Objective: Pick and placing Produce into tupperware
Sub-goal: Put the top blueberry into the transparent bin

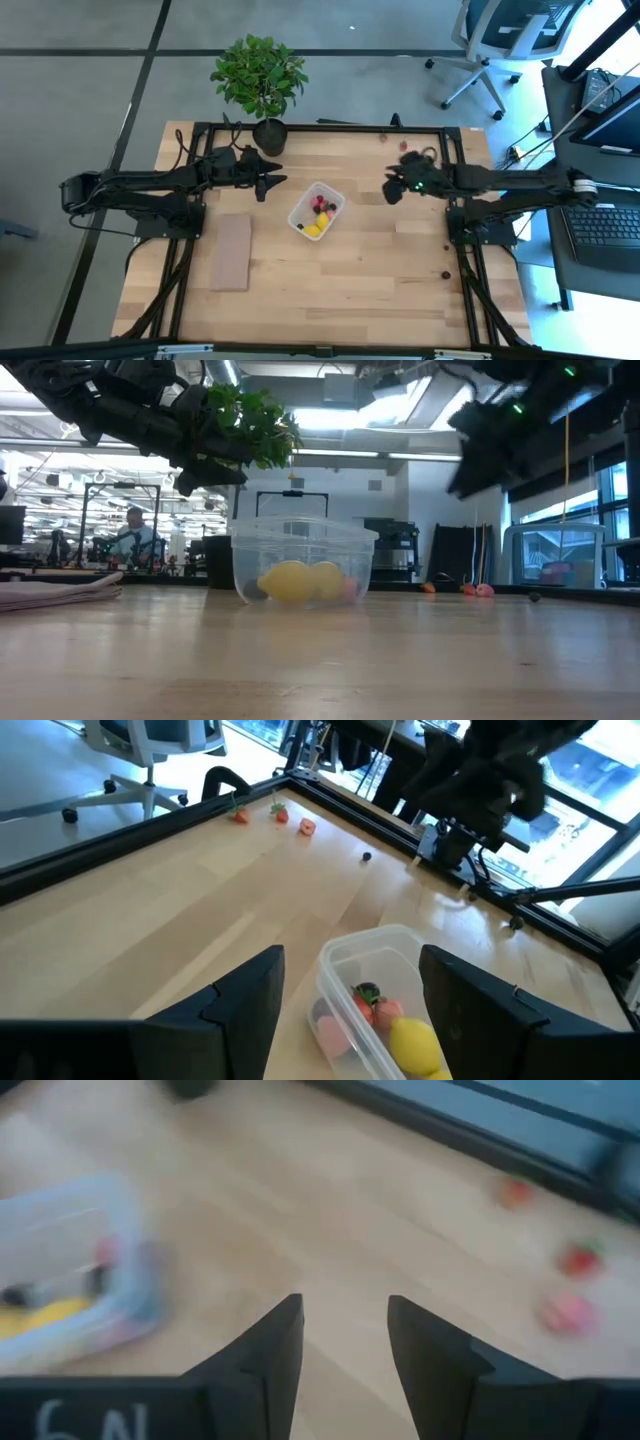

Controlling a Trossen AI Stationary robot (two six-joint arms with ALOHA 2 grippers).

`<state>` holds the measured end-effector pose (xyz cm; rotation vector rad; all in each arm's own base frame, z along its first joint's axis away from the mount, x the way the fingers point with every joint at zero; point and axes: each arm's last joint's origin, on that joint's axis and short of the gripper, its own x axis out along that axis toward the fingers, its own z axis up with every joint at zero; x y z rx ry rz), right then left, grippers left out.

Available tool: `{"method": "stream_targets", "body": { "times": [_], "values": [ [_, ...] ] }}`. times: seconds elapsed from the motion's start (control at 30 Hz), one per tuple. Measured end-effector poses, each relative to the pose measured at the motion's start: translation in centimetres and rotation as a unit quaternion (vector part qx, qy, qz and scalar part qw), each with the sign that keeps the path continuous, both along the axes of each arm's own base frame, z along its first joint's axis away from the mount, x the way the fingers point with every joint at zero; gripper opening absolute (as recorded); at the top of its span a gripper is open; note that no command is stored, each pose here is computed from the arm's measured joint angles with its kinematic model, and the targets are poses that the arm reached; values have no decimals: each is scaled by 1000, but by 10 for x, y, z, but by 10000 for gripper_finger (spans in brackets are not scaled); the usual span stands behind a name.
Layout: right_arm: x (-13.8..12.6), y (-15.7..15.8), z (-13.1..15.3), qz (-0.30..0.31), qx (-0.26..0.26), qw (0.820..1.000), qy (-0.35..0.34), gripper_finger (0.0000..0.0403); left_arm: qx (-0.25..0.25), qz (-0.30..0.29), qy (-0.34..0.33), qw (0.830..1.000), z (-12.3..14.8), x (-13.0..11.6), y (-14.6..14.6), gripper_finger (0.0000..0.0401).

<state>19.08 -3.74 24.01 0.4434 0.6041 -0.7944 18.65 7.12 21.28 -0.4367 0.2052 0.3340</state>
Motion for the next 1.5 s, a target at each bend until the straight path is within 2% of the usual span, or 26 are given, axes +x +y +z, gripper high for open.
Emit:
{"method": "stream_targets", "body": {
  "times": [0.13, 0.27, 0.4, 0.53, 0.63, 0.87, 1.0, 1.23, 1.5],
  "values": [
    [-26, -1, -28, -94, 12, 995, -29, 150, 0, 0, -1, 1000, 0, 0, 0, 225],
    [-38, -2, -51, -133, 35, 989, -46, 150, 1, 0, -3, 1000, 1, 0, 0, 225],
    [-43, -1, -66, -146, 61, 986, -51, 150, 0, 1, -5, 1000, 1, 0, 0, 225],
    [-51, -4, -75, -215, 72, 972, -54, 159, -6, 3, -8, 1000, 1, 0, 0, 225],
    [-53, -4, -76, -216, 70, 973, -40, 184, -15, 6, -11, 1000, 1, 0, 0, 225],
    [-52, -4, -76, -199, 61, 978, -27, 280, -15, 6, -11, 1000, 1, 0, 0, 225],
    [-53, -4, -77, -197, 67, 978, -25, 310, -15, 6, -11, 1000, 1, 0, 0, 225],
    [-59, -6, -78, -265, 22, 964, -25, 307, -15, 6, -10, 1000, 1, 0, 0, 225],
    [-56, -6, -85, -264, 26, 964, 5, 282, -15, 6, -10, 1000, 1, 0, 0, 225]
  ]
}}
